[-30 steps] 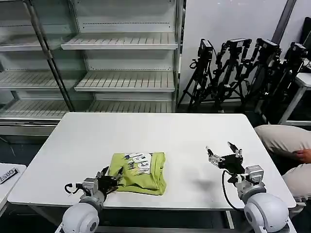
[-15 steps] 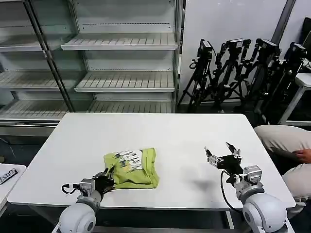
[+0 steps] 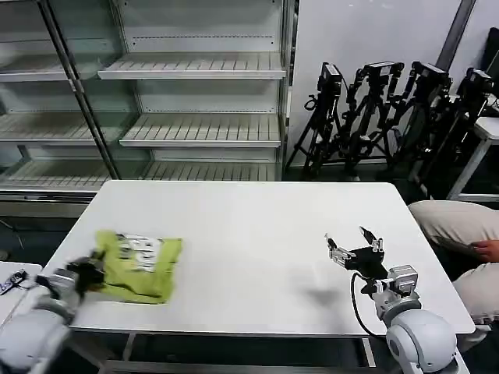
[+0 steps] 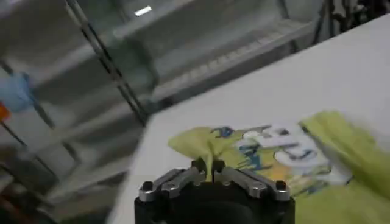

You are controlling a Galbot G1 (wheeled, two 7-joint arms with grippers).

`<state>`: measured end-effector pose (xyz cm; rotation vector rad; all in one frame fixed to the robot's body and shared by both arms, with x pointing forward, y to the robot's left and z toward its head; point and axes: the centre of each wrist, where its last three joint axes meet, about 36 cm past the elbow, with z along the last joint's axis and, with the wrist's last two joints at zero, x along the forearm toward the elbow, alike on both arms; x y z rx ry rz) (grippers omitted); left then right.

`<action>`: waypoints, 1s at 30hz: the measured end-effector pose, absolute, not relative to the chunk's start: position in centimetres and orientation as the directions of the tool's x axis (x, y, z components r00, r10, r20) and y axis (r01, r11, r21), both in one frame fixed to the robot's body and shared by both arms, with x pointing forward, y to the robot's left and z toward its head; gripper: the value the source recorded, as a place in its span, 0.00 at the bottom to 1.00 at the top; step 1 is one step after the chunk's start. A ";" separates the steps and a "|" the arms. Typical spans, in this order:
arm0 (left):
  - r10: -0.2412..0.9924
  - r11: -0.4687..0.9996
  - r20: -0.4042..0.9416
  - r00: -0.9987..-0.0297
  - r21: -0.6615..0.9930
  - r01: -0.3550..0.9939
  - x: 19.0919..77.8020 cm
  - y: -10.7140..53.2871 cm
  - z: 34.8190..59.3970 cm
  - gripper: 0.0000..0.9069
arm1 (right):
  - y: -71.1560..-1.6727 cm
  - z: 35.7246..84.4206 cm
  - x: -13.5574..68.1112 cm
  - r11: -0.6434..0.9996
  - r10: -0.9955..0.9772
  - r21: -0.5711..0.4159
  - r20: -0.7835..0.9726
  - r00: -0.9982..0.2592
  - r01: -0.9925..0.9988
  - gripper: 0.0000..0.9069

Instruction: Fold and organize the clothes.

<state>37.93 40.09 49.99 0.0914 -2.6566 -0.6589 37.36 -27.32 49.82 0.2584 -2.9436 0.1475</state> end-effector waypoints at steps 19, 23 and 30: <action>0.123 0.758 0.276 -0.953 0.594 0.270 33.5 24.3 47.0 0.03 | -27.7 50.4 36.9 0.981 -0.140 -0.105 0.186 -0.972 -0.162 1.00; 0.206 0.775 0.277 -0.939 0.540 0.329 33.3 19.2 45.6 0.03 | -27.9 50.7 37.2 0.980 -0.142 -0.112 0.178 -0.974 -0.164 1.00; 0.299 0.791 0.246 -0.922 0.477 0.384 33.9 12.7 45.4 1.00 | -28.5 51.2 38.2 0.977 -0.146 -0.132 0.154 -0.977 -0.167 1.00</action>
